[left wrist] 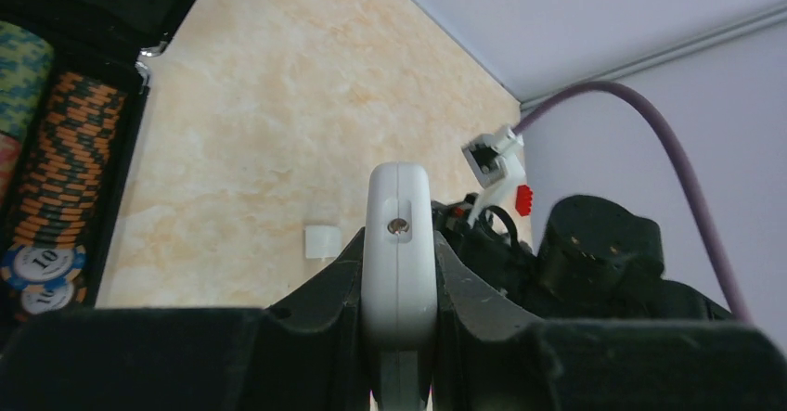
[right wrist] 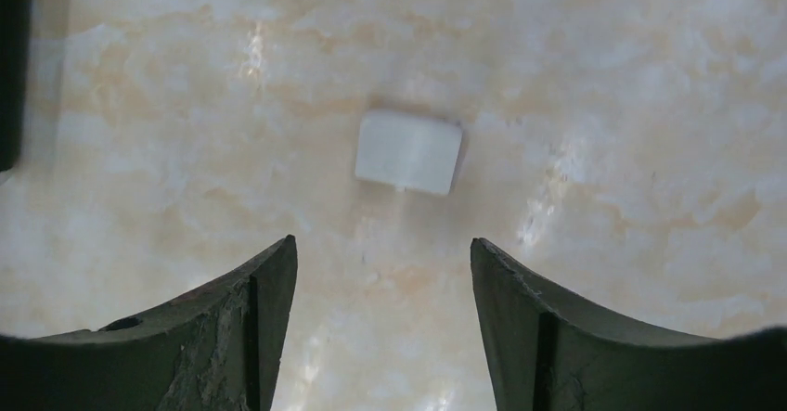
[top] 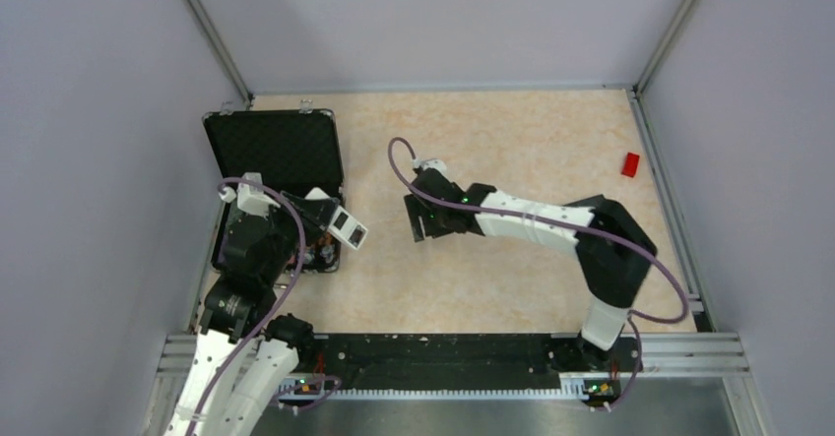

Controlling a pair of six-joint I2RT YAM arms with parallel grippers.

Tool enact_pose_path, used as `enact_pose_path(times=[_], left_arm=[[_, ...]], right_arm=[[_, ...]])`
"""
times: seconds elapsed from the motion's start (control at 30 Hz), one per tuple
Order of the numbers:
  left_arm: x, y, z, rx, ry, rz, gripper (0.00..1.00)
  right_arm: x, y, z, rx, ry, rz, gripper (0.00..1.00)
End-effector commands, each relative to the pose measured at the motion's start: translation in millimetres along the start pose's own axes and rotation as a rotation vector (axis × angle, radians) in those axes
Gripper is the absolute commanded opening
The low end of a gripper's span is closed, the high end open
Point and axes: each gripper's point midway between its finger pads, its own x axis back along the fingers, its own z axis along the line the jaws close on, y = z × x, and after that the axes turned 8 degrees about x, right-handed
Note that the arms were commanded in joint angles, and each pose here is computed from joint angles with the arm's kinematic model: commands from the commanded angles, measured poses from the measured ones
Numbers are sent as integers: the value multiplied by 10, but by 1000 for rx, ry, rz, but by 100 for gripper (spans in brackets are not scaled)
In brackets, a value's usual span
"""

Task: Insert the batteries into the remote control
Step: Move the battery cover to the center of the board.

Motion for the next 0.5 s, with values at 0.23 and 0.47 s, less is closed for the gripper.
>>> enact_pose_path(times=[0.23, 0.47], left_arm=[[86, 206, 32, -30, 50, -95, 0], [-3, 192, 65, -31, 54, -92, 0]], right_arm=[[-799, 338, -222, 255, -217, 56, 72], [-780, 79, -538, 199, -282, 135, 70]])
